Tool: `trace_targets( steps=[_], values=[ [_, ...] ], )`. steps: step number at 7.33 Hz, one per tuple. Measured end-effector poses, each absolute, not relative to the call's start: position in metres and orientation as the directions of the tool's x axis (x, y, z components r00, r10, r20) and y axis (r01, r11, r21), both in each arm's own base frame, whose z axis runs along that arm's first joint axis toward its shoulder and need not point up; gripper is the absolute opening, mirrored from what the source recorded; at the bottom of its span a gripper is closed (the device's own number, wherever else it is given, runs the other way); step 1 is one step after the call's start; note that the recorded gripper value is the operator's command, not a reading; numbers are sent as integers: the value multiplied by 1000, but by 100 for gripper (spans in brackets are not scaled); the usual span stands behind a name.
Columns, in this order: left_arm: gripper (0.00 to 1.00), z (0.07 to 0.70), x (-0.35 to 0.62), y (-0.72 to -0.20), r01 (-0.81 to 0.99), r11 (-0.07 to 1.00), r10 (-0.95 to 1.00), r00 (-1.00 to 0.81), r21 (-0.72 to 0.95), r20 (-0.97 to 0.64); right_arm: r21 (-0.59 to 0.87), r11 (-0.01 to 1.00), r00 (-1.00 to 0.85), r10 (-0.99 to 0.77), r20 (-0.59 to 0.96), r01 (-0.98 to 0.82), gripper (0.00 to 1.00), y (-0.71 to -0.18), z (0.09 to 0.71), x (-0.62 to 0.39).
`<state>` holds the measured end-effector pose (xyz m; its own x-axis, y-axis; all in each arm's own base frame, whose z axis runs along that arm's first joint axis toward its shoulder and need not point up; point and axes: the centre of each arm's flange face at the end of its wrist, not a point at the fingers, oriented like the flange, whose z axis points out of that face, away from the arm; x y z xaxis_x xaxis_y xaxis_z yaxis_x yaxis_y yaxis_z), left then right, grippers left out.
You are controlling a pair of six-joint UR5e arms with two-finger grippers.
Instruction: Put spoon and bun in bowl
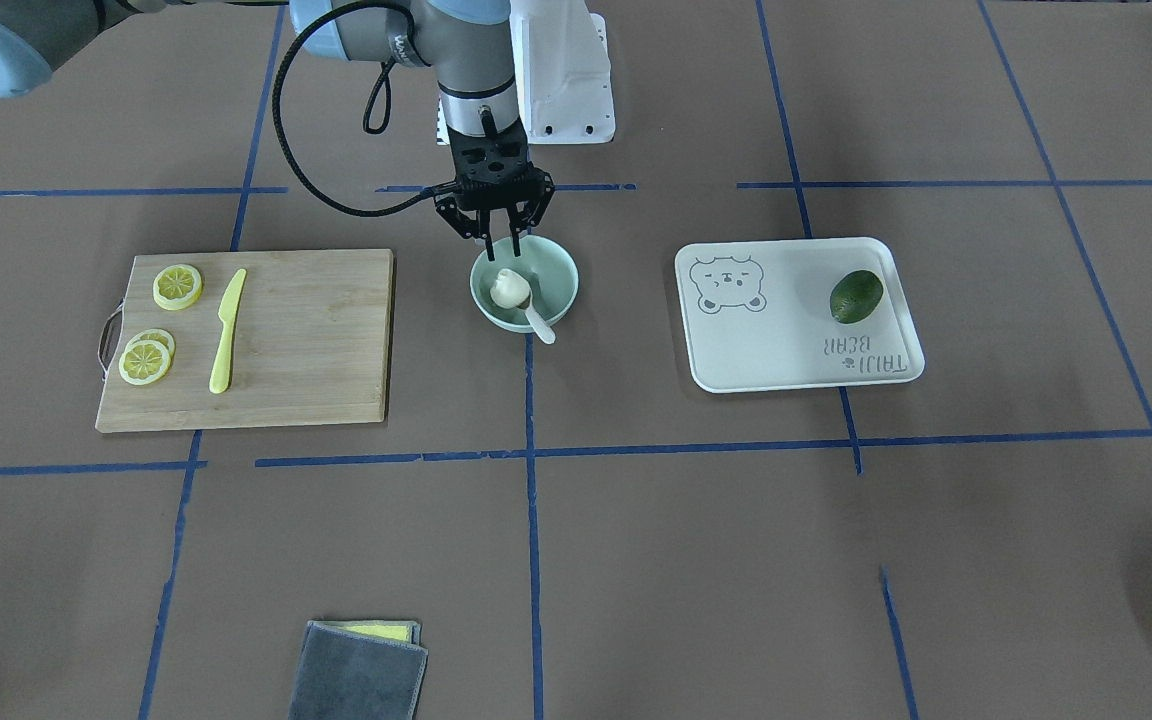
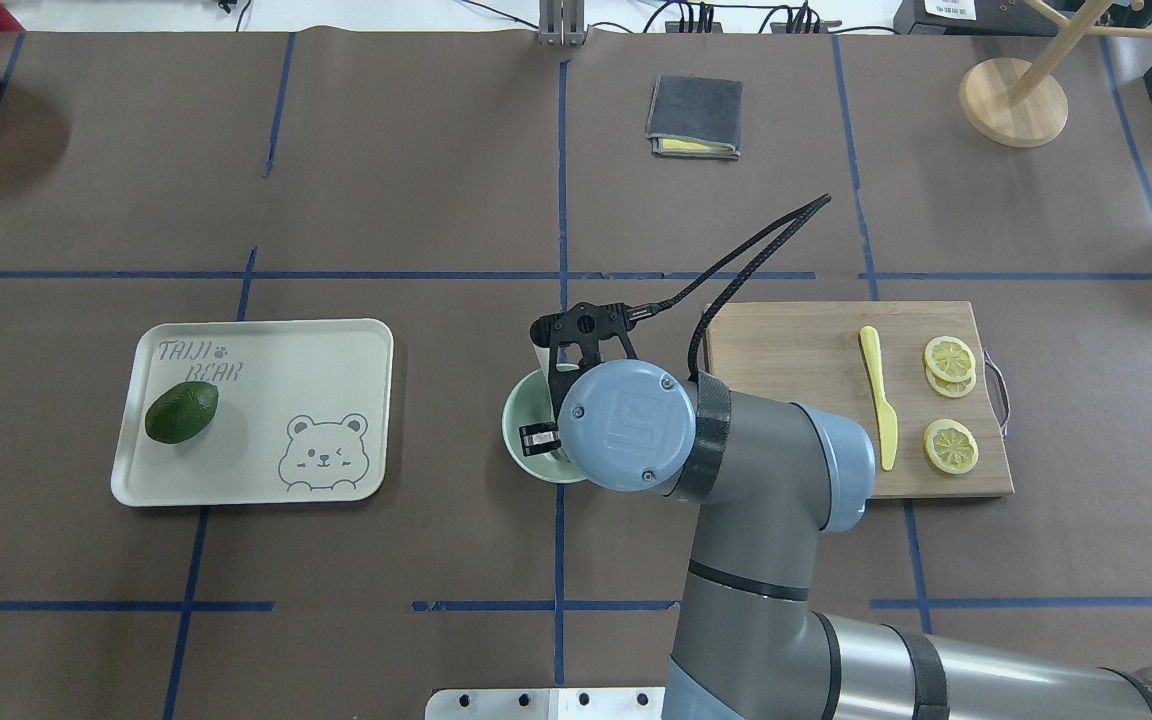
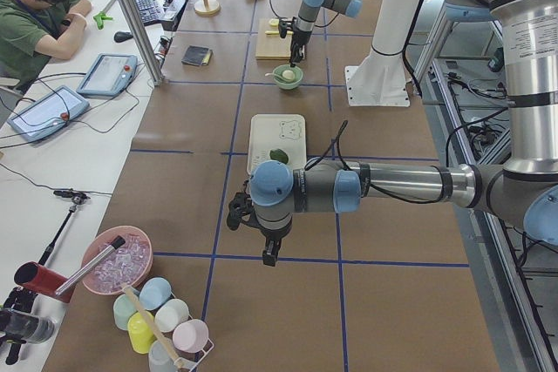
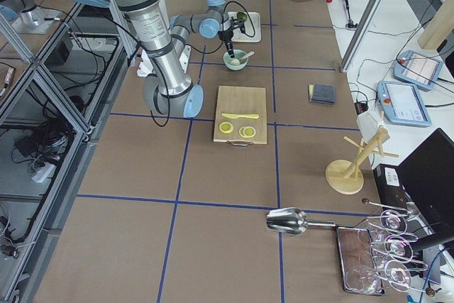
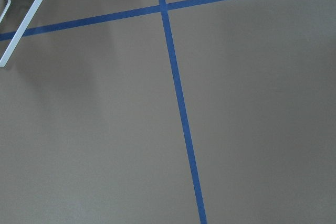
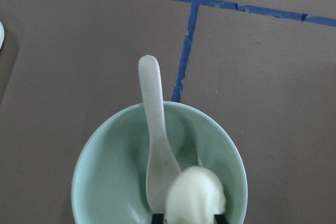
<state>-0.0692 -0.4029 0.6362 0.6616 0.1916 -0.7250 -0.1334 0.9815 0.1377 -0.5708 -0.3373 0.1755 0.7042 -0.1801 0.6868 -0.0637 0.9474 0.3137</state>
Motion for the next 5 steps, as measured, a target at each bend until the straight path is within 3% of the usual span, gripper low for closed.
trace_targets(
  steps=[3,5],
  values=[
    [100,636,-69,-404,-135,981,193,661,138,-725,334,940,701,-197,686,-63,100,-348,167,-553],
    [100,637,-69,-404,-135,981,193,662,137,-724,340,940,695,-244,677,-1,100,-400,158,-482]
  ],
)
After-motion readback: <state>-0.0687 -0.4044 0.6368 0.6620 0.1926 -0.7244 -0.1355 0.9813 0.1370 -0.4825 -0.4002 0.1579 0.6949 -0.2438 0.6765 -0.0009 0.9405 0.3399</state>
